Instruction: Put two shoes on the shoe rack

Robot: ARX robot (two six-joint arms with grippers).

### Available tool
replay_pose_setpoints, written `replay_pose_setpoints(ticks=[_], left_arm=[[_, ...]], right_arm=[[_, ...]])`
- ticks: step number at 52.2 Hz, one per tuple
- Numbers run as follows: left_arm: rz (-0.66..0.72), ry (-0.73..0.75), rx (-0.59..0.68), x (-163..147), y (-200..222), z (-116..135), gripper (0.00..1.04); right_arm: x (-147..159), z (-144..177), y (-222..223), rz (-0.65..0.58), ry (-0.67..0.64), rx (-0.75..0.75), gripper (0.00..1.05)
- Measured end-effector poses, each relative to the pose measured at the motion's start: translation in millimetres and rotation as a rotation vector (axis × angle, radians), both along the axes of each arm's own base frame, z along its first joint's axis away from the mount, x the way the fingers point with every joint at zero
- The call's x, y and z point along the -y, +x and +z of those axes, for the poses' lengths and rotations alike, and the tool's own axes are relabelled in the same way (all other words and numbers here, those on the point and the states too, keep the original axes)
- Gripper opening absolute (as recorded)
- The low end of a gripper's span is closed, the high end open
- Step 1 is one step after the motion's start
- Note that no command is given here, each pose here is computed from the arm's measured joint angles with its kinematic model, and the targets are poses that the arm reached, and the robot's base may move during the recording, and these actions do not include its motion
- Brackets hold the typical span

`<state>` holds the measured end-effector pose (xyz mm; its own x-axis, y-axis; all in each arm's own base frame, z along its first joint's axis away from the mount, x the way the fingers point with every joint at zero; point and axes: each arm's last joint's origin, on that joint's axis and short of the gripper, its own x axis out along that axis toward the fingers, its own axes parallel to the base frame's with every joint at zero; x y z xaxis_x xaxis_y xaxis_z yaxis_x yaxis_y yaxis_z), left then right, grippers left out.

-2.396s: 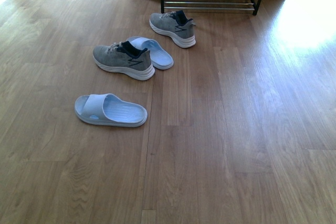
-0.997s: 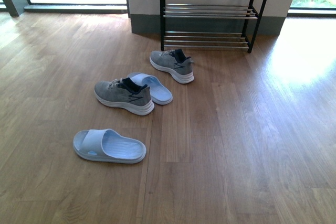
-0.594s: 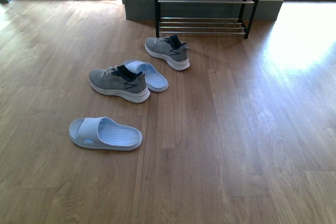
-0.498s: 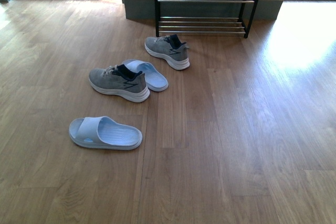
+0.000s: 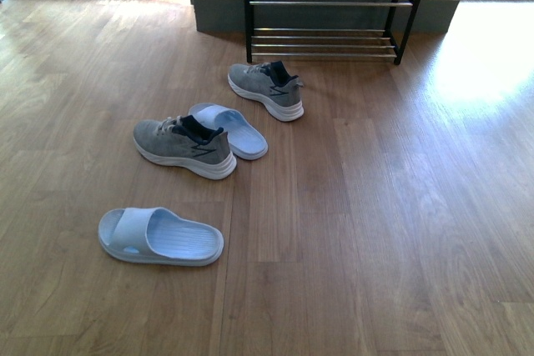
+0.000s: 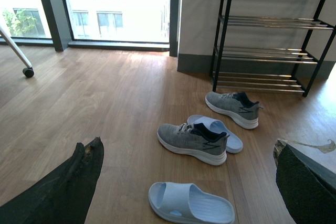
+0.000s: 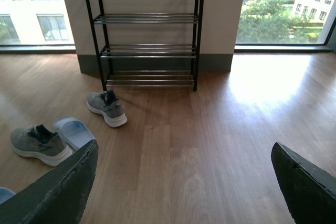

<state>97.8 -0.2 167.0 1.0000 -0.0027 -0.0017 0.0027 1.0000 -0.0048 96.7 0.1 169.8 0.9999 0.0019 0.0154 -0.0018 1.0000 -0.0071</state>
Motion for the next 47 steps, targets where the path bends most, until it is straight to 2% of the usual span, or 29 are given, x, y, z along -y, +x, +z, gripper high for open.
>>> replay_pose_setpoints(ticks=[47], left_arm=[[0.0,0.0,0.0,0.0,0.0,0.0,0.95]], right_arm=[[0.0,0.0,0.0,0.0,0.0,0.0,0.96]])
